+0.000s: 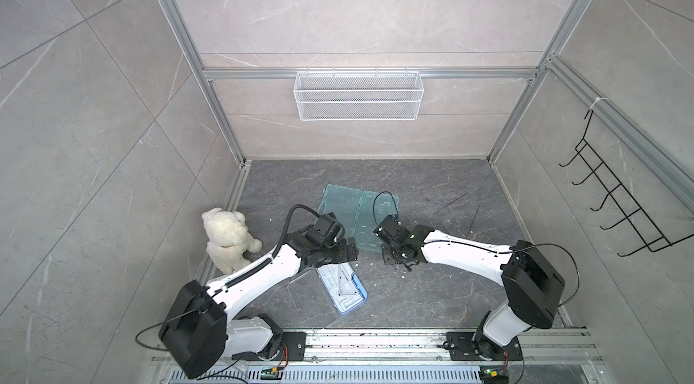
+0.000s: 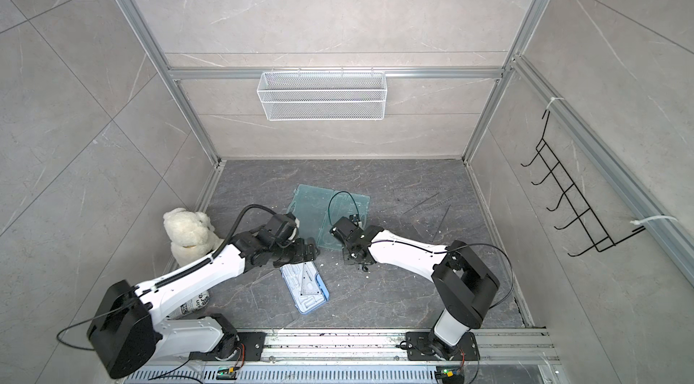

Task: Open the ruler set and take out the ruler
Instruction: Place the ruler at the center of the board.

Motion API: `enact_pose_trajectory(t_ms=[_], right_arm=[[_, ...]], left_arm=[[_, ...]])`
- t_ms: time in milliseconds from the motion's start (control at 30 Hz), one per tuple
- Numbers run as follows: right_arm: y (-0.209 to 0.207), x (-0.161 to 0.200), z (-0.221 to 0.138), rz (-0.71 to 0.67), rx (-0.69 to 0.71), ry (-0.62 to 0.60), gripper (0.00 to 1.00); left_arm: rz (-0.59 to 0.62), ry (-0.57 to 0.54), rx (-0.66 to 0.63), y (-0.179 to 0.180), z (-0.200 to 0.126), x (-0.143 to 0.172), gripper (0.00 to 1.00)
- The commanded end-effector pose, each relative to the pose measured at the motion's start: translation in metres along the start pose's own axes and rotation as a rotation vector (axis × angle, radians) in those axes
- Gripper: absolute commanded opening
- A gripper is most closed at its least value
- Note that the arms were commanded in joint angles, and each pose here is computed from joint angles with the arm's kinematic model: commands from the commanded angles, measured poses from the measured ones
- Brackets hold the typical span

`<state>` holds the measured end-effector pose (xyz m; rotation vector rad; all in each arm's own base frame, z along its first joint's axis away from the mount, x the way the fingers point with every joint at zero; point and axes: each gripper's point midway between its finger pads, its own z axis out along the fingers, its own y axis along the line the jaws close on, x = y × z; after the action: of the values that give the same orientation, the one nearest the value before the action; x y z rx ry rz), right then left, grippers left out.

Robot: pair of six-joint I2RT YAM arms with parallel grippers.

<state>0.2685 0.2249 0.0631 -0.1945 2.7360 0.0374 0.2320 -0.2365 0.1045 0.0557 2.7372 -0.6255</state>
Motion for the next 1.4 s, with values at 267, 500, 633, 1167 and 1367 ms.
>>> enact_pose_trajectory(t_ms=[267,500,633,1167,1367], right_arm=[[-0.107,0.002,0.01,0.192,0.16,0.058,0.32],[-0.166,0.004,0.013,0.323,0.244,0.098,0.32],[-0.199,0.009,0.018,0.414,0.27,0.122,0.32],[-0.291,0.047,0.022,0.835,0.281,0.171,0.32],[-0.31,0.065,0.02,0.921,0.331,0.186,0.32]], left_arm=[[0.214,0.007,0.144,-0.096,0.045,-0.02,1.0],[0.296,0.046,0.167,-0.123,0.061,-0.007,1.0],[0.322,0.046,0.171,-0.127,0.061,-0.005,1.0],[0.36,0.048,0.195,-0.13,0.06,-0.003,1.0],[0.373,0.045,0.203,-0.13,0.059,-0.002,1.0]])
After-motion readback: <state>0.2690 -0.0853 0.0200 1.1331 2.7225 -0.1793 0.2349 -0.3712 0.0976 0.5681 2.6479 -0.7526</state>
